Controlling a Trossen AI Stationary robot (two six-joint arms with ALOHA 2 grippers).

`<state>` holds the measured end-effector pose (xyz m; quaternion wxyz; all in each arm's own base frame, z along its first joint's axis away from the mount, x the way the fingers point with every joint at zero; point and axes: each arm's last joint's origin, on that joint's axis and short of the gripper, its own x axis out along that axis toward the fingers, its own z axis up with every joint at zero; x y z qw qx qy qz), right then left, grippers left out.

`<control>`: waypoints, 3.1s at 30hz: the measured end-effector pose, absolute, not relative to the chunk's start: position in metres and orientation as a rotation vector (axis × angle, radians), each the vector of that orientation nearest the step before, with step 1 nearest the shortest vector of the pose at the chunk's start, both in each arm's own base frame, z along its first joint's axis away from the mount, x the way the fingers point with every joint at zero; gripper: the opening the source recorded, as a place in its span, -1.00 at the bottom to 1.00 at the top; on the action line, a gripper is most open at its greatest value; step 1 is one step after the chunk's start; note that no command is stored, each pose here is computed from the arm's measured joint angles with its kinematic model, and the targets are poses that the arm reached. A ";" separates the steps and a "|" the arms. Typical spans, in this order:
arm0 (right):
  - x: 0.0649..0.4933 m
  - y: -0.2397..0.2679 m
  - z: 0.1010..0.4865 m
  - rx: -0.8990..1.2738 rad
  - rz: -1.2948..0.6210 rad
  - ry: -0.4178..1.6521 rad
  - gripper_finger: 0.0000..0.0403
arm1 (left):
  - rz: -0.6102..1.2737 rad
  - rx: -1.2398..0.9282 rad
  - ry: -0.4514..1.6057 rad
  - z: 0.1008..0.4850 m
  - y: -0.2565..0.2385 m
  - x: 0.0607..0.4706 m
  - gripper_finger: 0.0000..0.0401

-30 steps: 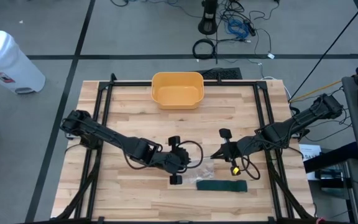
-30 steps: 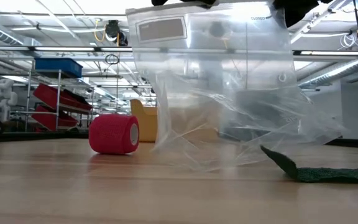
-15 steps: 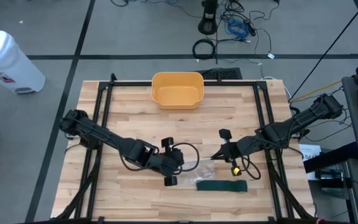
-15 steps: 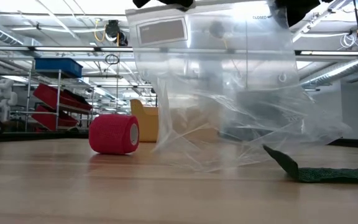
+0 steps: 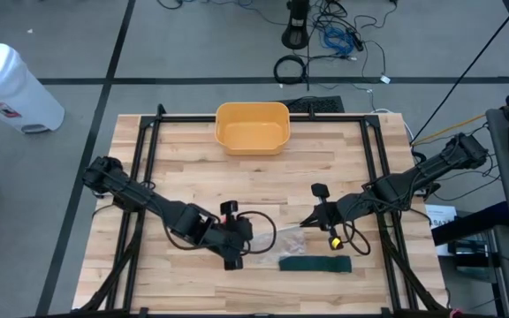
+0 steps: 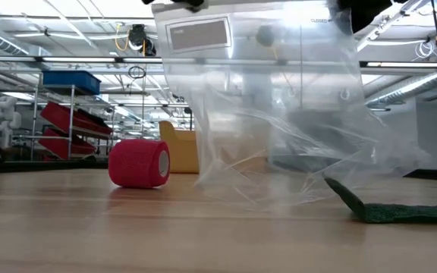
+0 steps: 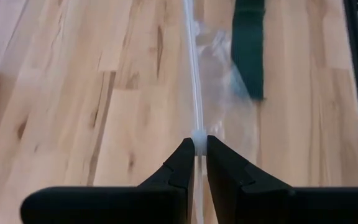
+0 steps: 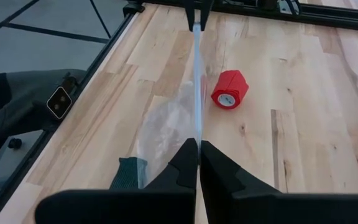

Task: Roll bandage
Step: Open the transparent zip bag

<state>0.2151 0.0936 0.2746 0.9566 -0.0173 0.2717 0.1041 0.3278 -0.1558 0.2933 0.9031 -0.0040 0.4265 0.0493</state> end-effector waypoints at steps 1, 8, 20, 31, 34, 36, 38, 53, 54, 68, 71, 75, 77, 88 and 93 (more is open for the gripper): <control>0.215 0.093 0.275 -0.035 0.211 0.552 -1.00 | 0.107 -0.009 0.894 0.293 -0.156 0.326 -0.80; 0.215 0.093 0.274 -0.037 0.210 0.559 -1.00 | 0.133 -0.034 0.940 0.290 -0.160 0.319 -0.80; 0.215 0.093 0.274 -0.037 0.210 0.560 -1.00 | 0.136 -0.054 0.930 0.290 -0.166 0.317 -0.79; 0.215 0.093 0.274 -0.037 0.210 0.559 -1.00 | 0.227 -0.014 0.797 0.296 -0.165 0.323 -0.09; 0.215 0.093 0.274 -0.031 0.209 0.558 -1.00 | 0.287 0.042 0.761 0.297 -0.161 0.325 0.02; 0.215 0.093 0.274 -0.030 0.208 0.558 -1.00 | 0.302 0.039 0.747 0.298 -0.157 0.328 0.03; 0.215 0.093 0.274 -0.029 0.208 0.558 -1.00 | 0.314 0.026 0.736 0.298 -0.153 0.331 0.03; 0.215 0.094 0.275 -0.036 0.212 0.546 -1.00 | 0.220 -0.049 0.661 0.304 -0.140 0.349 0.02; 0.215 0.094 0.275 -0.036 0.212 0.546 -1.00 | 0.221 -0.046 0.667 0.302 -0.140 0.349 0.02; 0.215 0.094 0.275 -0.036 0.212 0.543 -1.00 | 0.195 -0.053 0.700 0.295 -0.139 0.349 0.02; 0.215 0.094 0.275 -0.036 0.212 0.543 -1.00 | 0.194 -0.053 0.700 0.295 -0.139 0.349 0.02; 0.215 0.094 0.275 -0.036 0.212 0.543 -1.00 | 0.194 -0.053 0.701 0.295 -0.139 0.349 0.02; 0.215 0.094 0.275 -0.036 0.212 0.543 -1.00 | 0.194 -0.053 0.701 0.295 -0.139 0.349 0.02; 0.216 0.094 0.276 -0.035 0.212 0.541 -1.00 | 0.200 -0.046 0.744 0.279 -0.137 0.359 0.02; 0.216 0.094 0.275 -0.036 0.212 0.542 -1.00 | 0.220 -0.054 0.752 0.277 -0.129 0.362 0.02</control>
